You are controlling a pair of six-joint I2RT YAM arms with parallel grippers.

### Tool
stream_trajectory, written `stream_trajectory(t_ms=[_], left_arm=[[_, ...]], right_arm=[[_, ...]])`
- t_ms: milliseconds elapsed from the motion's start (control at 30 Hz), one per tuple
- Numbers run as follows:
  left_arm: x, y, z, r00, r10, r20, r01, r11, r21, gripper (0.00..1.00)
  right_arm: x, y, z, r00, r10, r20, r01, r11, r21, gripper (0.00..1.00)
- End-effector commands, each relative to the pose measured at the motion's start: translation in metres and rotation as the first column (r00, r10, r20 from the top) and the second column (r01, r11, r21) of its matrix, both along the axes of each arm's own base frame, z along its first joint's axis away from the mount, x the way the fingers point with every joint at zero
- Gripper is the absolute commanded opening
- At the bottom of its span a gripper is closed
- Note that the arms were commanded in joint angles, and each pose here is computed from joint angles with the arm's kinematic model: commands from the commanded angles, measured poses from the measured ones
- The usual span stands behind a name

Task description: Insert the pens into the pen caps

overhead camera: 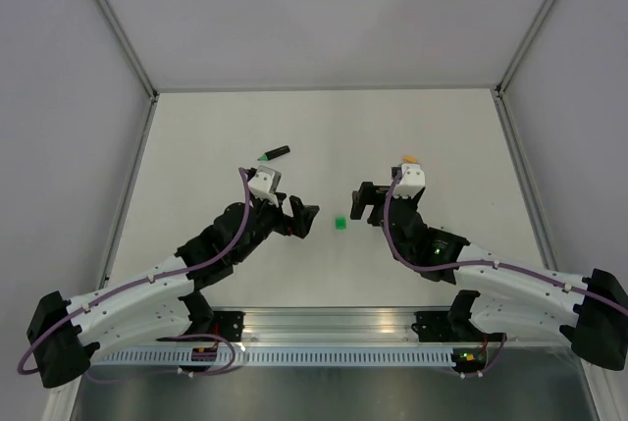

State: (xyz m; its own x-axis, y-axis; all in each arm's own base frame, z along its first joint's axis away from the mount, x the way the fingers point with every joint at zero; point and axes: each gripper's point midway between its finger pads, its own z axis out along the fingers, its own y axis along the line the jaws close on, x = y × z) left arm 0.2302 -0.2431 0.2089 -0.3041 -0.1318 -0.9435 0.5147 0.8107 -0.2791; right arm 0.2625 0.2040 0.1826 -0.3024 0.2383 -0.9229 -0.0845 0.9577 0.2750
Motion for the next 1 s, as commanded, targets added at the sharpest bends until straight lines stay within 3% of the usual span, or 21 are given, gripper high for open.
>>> stream_trajectory(t_ms=[0, 100, 200, 267, 300, 367, 400, 533, 700, 800, 967], left_arm=[[0.004, 0.000, 0.008, 0.999, 0.011, 0.039, -0.010, 1.000, -0.009, 1.00], [0.005, 0.001, 0.006, 0.999, 0.021, 0.040, -0.020, 1.000, -0.003, 1.00], [0.007, 0.004, 0.007, 0.998, 0.034, 0.048, -0.034, 0.999, 0.003, 1.00], [0.008, 0.006, 0.007, 0.998, 0.046, 0.049, -0.047, 0.999, 0.004, 1.00], [0.009, 0.009, 0.007, 0.997, 0.061, 0.052, -0.061, 0.998, 0.006, 1.00], [0.011, 0.012, 0.005, 0.995, 0.077, 0.057, -0.077, 0.997, 0.013, 1.00], [0.013, 0.015, 0.005, 0.994, 0.094, 0.059, -0.095, 0.995, 0.016, 1.00], [0.013, 0.016, 0.006, 0.993, 0.098, 0.065, -0.099, 0.995, 0.018, 1.00], [0.015, 0.019, 0.007, 0.991, 0.114, 0.073, -0.116, 0.993, 0.028, 1.00], [0.016, 0.024, 0.007, 0.988, 0.133, 0.081, -0.136, 0.990, 0.035, 1.00], [0.016, 0.029, 0.010, 0.985, 0.148, 0.093, -0.151, 0.988, 0.029, 1.00]], right_arm=[[0.006, 0.006, 0.024, 0.999, -0.008, 0.036, 0.007, 0.999, 0.037, 0.98], [0.010, 0.000, 0.026, 0.998, -0.047, 0.051, 0.047, 0.999, 0.006, 0.98], [0.019, -0.013, 0.022, 0.993, -0.105, 0.057, 0.113, 0.980, -0.165, 0.98], [0.024, -0.023, 0.008, 0.993, -0.120, 0.010, 0.115, 0.916, -0.384, 0.98], [0.037, -0.030, 0.026, 0.986, -0.169, 0.014, 0.160, 0.899, -0.408, 0.98], [0.046, -0.049, 0.011, 0.973, -0.217, -0.084, 0.142, 0.840, -0.523, 0.98], [0.053, -0.039, 0.013, 0.974, -0.165, -0.158, 0.073, 0.880, -0.470, 0.98], [0.075, -0.101, -0.001, 0.898, -0.269, -0.349, 0.125, 0.915, -0.383, 0.98], [0.056, -0.179, -0.018, 0.716, -0.490, -0.497, 0.309, 0.861, -0.404, 0.98], [0.041, -0.192, -0.035, 0.657, -0.481, -0.581, 0.351, 0.877, -0.329, 0.97], [0.028, -0.202, -0.055, 0.616, -0.449, -0.647, 0.422, 0.882, -0.211, 0.97]])
